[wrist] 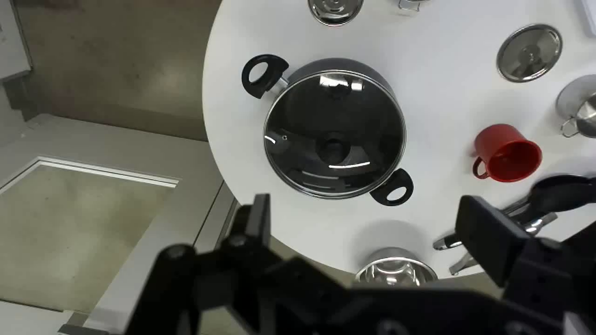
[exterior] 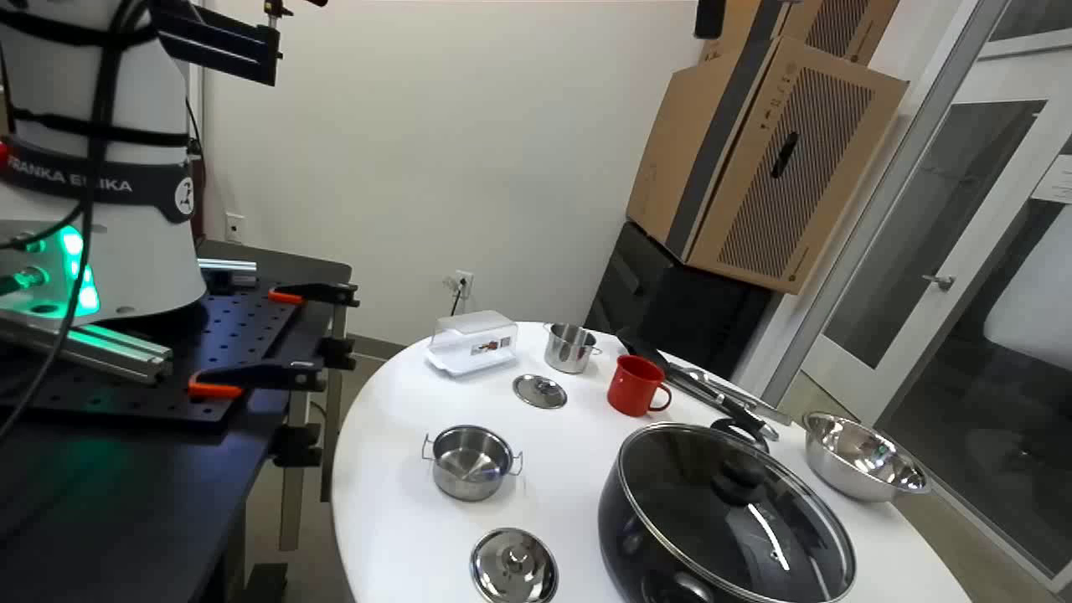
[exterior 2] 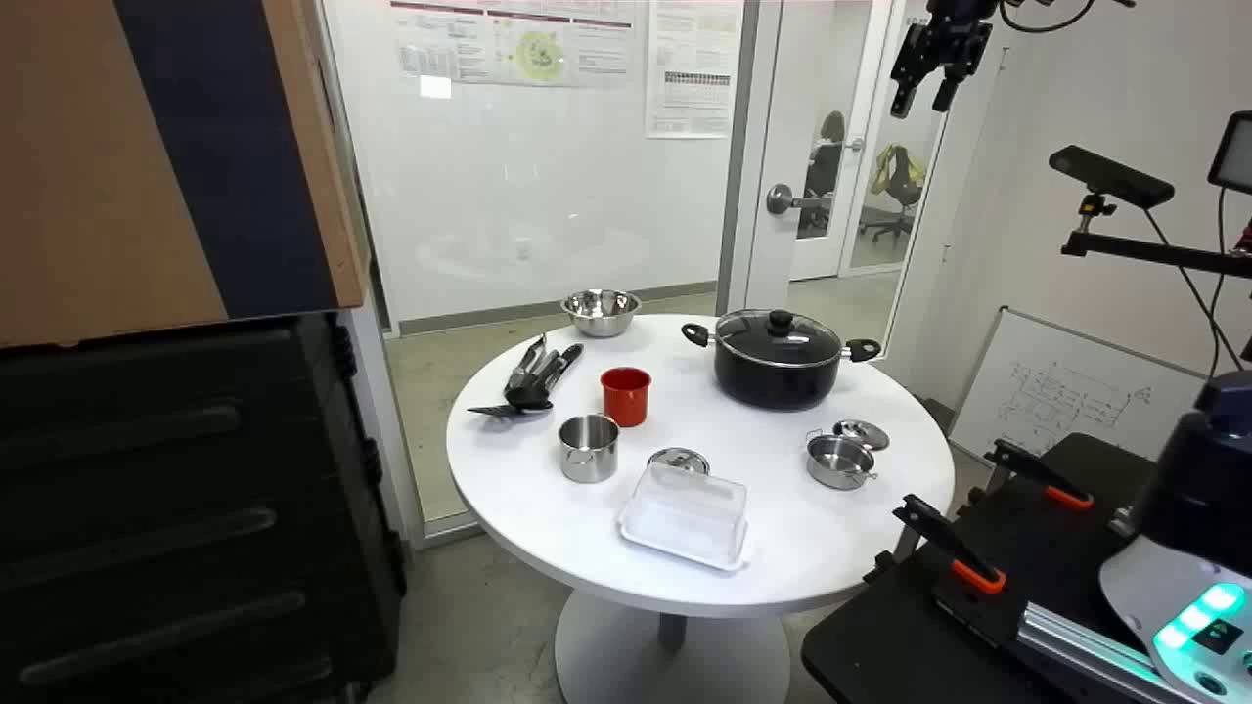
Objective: Move the clear bowl to the table
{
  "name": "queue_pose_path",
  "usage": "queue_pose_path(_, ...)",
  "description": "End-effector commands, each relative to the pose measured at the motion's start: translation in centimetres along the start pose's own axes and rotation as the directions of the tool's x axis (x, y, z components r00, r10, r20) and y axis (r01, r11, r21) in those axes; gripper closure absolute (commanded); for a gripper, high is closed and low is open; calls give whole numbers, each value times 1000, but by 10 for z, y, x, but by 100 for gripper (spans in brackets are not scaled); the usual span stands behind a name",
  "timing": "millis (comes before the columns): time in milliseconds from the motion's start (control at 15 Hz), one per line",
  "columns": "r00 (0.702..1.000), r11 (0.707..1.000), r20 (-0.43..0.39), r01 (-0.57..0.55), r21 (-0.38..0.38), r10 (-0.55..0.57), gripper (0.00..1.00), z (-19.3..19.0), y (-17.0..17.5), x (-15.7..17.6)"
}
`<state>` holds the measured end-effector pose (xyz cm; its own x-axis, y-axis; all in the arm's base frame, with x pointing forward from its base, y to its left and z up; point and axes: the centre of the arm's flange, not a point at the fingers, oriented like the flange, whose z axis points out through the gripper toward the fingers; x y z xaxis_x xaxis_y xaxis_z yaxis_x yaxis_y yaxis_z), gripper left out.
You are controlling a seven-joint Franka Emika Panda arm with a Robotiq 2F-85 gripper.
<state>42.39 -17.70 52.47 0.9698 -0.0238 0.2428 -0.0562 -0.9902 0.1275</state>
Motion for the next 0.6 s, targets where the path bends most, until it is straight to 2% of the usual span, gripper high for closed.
queue_pose_path(0, 1000, 1000, 0, 0, 0, 0, 0, 0, 0, 0)
queue_pose_path(133, 994, 994, 19, 110, 20, -110, 0, 9, -19, -1)
queue_pose_path(267, 972, 972, 50, 229, 51, -231, 0, 24, -50, -5)
queue_pose_path(400, 939, 941, 74, 330, 72, -335, 0, 43, -87, -12)
queue_pose_path(533, 895, 898, 91, 430, 90, -438, 0, 65, -131, -22)
